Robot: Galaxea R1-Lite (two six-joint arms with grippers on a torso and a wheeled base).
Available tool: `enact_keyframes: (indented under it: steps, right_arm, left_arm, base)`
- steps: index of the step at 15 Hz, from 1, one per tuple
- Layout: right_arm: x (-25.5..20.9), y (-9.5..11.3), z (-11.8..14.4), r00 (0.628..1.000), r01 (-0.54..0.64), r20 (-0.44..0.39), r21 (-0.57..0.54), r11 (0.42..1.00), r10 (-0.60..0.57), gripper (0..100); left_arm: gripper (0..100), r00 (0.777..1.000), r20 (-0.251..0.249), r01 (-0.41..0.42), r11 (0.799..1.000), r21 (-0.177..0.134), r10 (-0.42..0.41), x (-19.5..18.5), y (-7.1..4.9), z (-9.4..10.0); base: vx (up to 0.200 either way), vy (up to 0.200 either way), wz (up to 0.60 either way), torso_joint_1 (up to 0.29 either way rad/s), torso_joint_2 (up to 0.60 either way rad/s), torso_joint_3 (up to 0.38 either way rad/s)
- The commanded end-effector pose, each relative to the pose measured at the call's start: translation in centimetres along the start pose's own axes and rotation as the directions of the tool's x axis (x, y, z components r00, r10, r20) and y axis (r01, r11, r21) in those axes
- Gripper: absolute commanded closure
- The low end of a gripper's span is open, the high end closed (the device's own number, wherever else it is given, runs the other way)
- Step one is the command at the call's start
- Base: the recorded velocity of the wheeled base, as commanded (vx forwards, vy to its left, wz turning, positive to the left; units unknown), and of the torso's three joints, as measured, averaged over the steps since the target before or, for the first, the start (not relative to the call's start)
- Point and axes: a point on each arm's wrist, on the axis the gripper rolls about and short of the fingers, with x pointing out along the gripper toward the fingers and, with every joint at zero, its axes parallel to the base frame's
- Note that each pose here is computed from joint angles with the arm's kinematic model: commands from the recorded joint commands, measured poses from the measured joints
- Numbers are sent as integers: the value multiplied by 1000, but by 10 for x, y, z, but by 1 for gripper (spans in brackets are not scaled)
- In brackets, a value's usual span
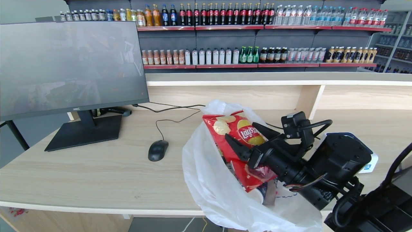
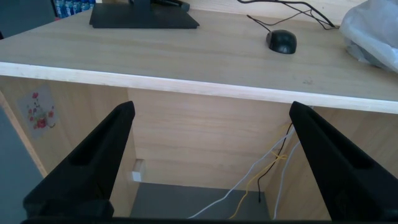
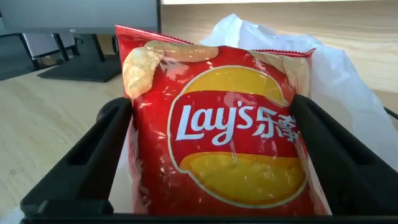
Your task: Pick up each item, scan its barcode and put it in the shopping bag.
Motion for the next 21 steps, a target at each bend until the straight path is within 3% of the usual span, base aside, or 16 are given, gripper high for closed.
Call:
enact_keyframes:
  steps: [1, 5, 9, 15, 19, 21]
  right_arm:
    - [-3, 1, 20, 998, -7, 69, 6, 1000, 6, 0]
    - [-17, 3, 44, 991, -11, 136, 7, 1000, 10, 0]
    - [-48, 2, 51, 993, -9, 121, 10, 1000, 8, 0]
    - [-149, 0, 58, 994, -11, 105, 21, 1000, 8, 0]
    - [-189, 1, 79, 973, -20, 229, 9, 1000, 17, 0]
    - [-211, 0, 81, 977, -14, 212, -17, 1000, 18, 0]
  left_arm:
    - [0, 1000, 0, -1, 1000, 0, 1, 0, 0, 0]
    - [0, 1000, 0, -1, 1000, 0, 1, 0, 0, 0]
    - [0, 1000, -1, -1, 1000, 0, 1, 0, 0, 0]
    - [0, 1000, -3, -1, 1000, 1, 1, 0, 0, 0]
    - [0, 1000, -1, 1, 1000, 3, -1, 0, 0, 0]
    - [0, 1000, -1, -1, 1000, 3, 1, 0, 0, 0]
  base:
    - [0, 0, 0, 0, 0, 0]
    - [0, 0, 0, 0, 0, 0]
    - [0, 0, 0, 0, 0, 0]
    - [0, 0, 0, 0, 0, 0]
    - [0, 0, 0, 0, 0, 0]
    - [0, 0, 0, 0, 0, 0]
